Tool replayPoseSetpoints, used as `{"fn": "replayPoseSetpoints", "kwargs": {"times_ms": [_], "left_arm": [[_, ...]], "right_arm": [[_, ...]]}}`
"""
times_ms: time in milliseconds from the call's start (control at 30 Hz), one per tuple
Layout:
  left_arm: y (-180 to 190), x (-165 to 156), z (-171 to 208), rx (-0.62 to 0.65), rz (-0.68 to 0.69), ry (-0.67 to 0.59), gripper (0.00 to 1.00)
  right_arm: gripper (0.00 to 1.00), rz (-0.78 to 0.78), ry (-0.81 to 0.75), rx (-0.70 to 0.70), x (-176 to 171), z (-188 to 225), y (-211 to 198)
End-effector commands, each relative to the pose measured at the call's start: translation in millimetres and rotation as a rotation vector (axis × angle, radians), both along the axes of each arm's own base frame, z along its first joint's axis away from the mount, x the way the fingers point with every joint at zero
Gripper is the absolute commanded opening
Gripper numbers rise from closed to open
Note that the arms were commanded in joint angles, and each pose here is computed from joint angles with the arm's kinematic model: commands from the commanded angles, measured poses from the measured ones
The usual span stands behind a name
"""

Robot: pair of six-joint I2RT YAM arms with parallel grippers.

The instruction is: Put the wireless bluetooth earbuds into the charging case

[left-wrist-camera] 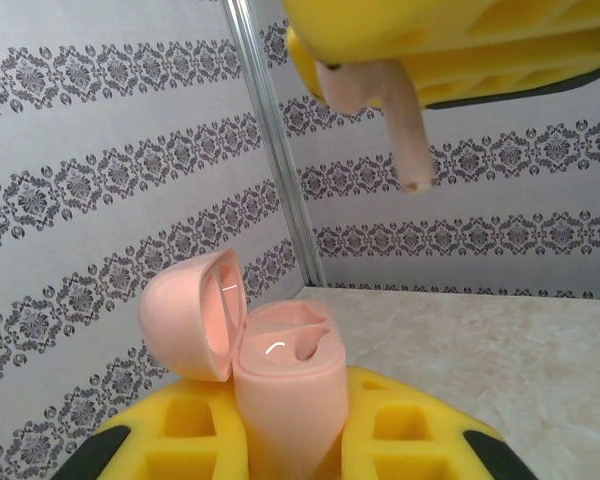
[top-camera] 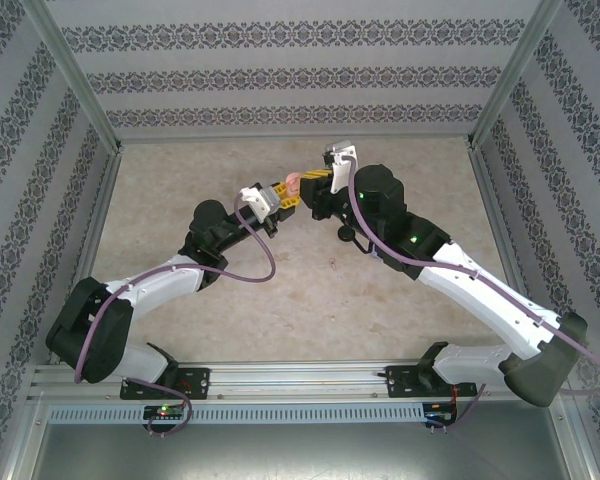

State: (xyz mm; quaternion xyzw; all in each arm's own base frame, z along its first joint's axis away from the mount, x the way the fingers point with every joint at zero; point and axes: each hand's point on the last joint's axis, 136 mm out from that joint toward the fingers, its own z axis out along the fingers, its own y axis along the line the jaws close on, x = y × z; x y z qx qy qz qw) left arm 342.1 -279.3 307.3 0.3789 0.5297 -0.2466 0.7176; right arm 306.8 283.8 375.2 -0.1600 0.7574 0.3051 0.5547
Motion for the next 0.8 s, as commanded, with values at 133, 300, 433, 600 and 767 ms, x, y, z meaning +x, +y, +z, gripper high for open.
{"fn": "replayPoseSetpoints", "kwargs": {"times_ms": [133, 300, 433, 600, 767], "left_arm": [[-9, -8, 16, -0.002, -0.031, -0.041, 0.00], [-9, -10, 20, -0.010, -0.035, -0.044, 0.00], [-8, -11, 21, -0.012, -0.030, -0.040, 0.00], [-7, -13, 23, -0.020, -0.032, -0.041, 0.00], [-7, -15, 28, -0.034, -0.042, -0.044, 0.00]], "right_arm": [[0.18, 0.011, -0.033, 0.019, 5, 0, 11], [0.17, 0.009, -0.019, 0.017, 8, -7, 13], [0.17, 0.005, -0.011, 0.016, 8, -11, 14], [0.16, -0.006, -0.001, 0.008, 10, -18, 12], [0.16, -0.015, 0.010, 0.000, 13, -25, 11]]}}
